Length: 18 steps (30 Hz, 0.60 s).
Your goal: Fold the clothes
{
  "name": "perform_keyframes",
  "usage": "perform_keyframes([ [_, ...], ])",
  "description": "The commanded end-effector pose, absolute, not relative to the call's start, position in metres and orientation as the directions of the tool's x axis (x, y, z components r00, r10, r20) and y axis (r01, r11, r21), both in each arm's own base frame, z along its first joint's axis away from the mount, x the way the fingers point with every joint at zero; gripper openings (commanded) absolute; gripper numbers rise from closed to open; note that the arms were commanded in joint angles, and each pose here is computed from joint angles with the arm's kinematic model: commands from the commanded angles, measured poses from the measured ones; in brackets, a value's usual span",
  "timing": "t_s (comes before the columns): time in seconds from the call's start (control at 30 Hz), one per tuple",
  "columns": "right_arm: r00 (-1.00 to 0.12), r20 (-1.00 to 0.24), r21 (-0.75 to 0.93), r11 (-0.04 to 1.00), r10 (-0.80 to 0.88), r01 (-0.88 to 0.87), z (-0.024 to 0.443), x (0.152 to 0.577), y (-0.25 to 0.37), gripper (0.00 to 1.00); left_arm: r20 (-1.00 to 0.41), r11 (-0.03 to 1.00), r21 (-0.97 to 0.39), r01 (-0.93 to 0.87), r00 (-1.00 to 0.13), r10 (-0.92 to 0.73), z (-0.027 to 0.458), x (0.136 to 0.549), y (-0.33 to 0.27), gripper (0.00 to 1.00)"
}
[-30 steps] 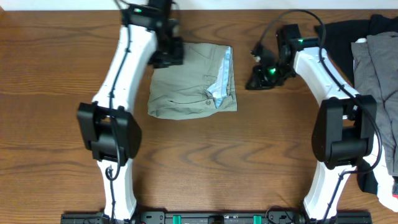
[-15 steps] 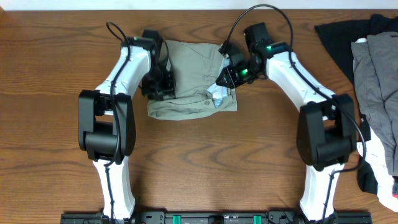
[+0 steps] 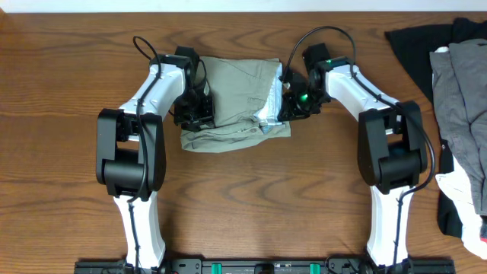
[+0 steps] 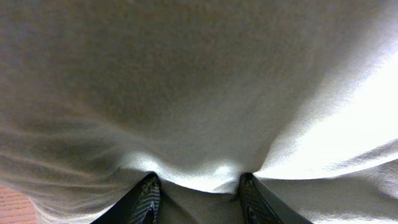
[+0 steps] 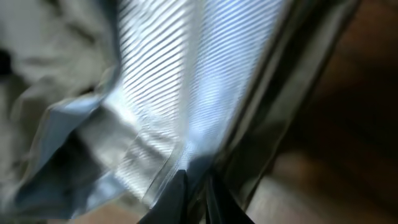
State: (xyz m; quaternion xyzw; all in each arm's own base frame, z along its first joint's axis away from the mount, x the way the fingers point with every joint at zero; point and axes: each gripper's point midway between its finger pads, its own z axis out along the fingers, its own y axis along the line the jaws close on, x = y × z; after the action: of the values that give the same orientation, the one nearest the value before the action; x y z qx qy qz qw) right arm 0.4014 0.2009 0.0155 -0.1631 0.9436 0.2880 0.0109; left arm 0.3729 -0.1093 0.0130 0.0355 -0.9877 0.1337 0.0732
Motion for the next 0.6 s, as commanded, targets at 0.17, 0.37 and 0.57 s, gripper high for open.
perform_keyframes([
  [0.17, -0.821, -0.367, 0.618, 0.545, -0.438, -0.567, 0.099, 0.384, 0.250, 0.07, 0.117, 0.919, -0.385, -0.082, -0.992, -0.040, 0.031, 0.385, -0.129, 0.44],
  [0.37, -0.794, -0.343, 0.630, 0.503, -0.502, -0.591, 0.083, 0.365, 0.278, 0.07, 0.103, 0.918, -0.388, -0.077, -0.994, -0.040, 0.036, 0.386, -0.129, 0.44],
  [0.57, -0.870, -0.173, 0.532, 0.700, -0.461, -0.476, 0.045, 0.365, 0.261, 0.11, 0.107, 0.918, -0.387, -0.080, -0.993, -0.041, 0.039, 0.384, -0.129, 0.44],
])
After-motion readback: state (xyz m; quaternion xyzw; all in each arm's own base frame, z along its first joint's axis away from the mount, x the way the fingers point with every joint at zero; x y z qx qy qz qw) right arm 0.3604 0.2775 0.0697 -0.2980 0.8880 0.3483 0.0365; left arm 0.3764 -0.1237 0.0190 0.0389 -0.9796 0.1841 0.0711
